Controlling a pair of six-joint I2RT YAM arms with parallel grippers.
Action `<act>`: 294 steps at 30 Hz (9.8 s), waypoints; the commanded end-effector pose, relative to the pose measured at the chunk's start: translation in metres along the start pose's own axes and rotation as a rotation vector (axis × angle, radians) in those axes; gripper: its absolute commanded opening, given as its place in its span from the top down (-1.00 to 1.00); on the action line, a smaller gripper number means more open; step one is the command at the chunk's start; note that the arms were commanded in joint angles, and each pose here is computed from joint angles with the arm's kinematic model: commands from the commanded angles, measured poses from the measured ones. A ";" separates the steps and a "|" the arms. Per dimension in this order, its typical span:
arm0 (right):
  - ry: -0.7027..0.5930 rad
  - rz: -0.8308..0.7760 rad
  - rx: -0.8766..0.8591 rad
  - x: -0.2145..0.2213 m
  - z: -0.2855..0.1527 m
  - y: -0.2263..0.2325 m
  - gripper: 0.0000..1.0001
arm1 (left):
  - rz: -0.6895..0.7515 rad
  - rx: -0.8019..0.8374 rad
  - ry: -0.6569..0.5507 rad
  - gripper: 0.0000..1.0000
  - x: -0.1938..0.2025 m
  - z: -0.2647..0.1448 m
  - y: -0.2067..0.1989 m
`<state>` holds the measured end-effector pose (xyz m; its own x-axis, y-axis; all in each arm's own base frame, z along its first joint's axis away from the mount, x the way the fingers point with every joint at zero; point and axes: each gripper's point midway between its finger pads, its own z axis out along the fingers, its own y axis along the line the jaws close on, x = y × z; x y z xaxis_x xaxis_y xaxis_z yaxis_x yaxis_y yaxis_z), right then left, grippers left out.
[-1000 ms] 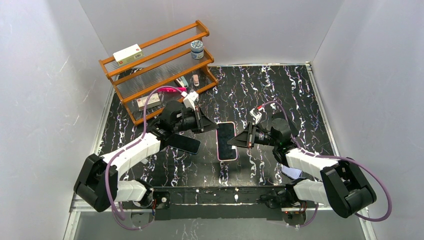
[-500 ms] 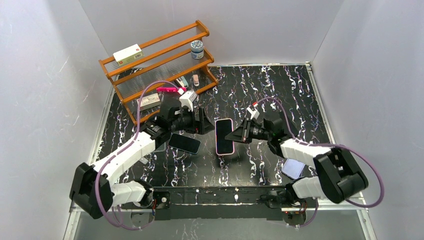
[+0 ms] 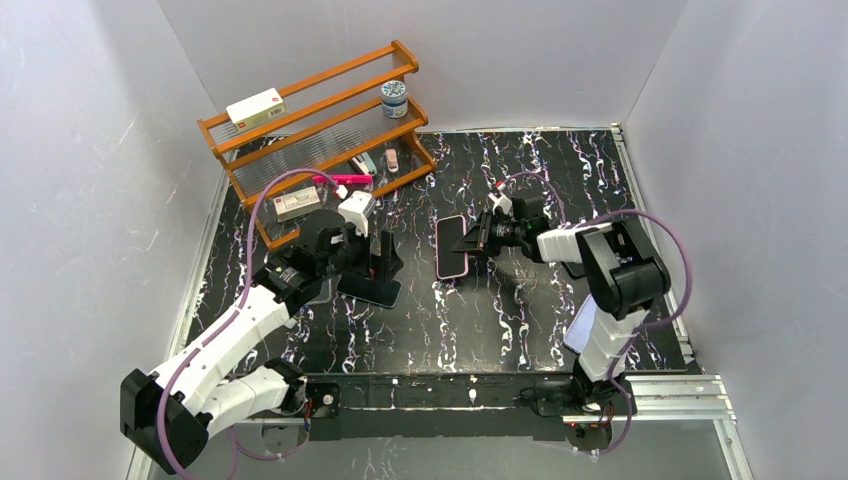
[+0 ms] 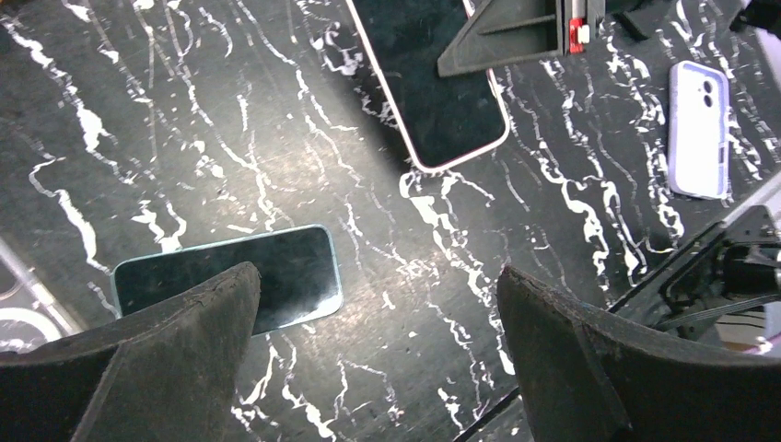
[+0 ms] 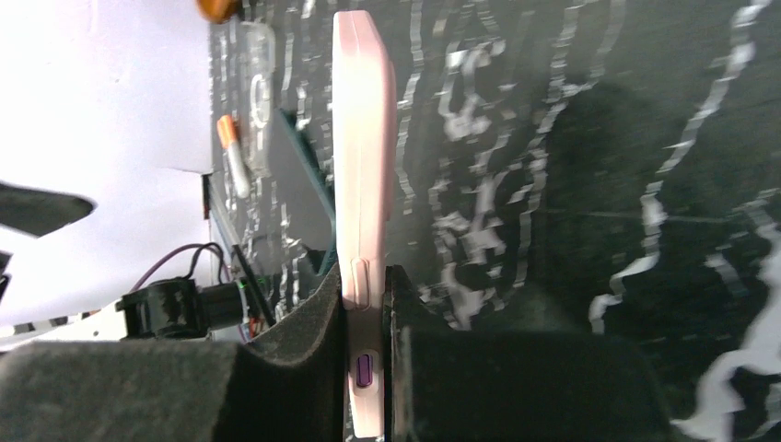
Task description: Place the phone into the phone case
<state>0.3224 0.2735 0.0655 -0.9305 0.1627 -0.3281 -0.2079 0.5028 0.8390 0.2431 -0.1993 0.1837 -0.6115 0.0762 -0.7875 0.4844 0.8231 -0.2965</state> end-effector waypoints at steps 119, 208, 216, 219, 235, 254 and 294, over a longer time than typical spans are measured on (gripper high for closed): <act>0.097 -0.093 0.535 0.121 -0.085 0.011 0.97 | 0.054 -0.260 -0.076 -0.96 -0.009 -0.025 0.046; -0.312 0.322 0.664 -0.058 -0.137 -0.150 -0.76 | 0.053 -0.253 -0.105 -0.96 -0.013 -0.032 0.044; -0.170 0.346 0.683 0.000 -0.120 -0.134 -0.65 | 0.052 -0.253 -0.104 -0.96 -0.013 -0.032 0.044; -0.150 0.384 0.704 0.019 -0.125 -0.132 -0.59 | 0.051 -0.255 -0.107 -0.96 -0.013 -0.032 0.044; -0.289 0.517 0.914 0.025 -0.185 -0.107 -0.71 | 0.049 -0.249 -0.109 -0.96 -0.013 -0.033 0.043; -0.258 0.109 1.092 -0.015 -0.221 -0.134 -0.97 | 0.048 -0.244 -0.113 -0.96 -0.014 -0.034 0.042; -0.101 0.312 0.879 0.019 -0.183 -0.138 -0.15 | 0.017 -0.321 -0.119 -0.96 -0.015 -0.038 0.054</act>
<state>0.2927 0.0282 0.0242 -0.8689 0.3946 -0.2990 0.3523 0.9171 0.1866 0.2542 -0.1413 0.1956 -0.5257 0.0608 -0.8485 0.2964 0.9480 -0.1157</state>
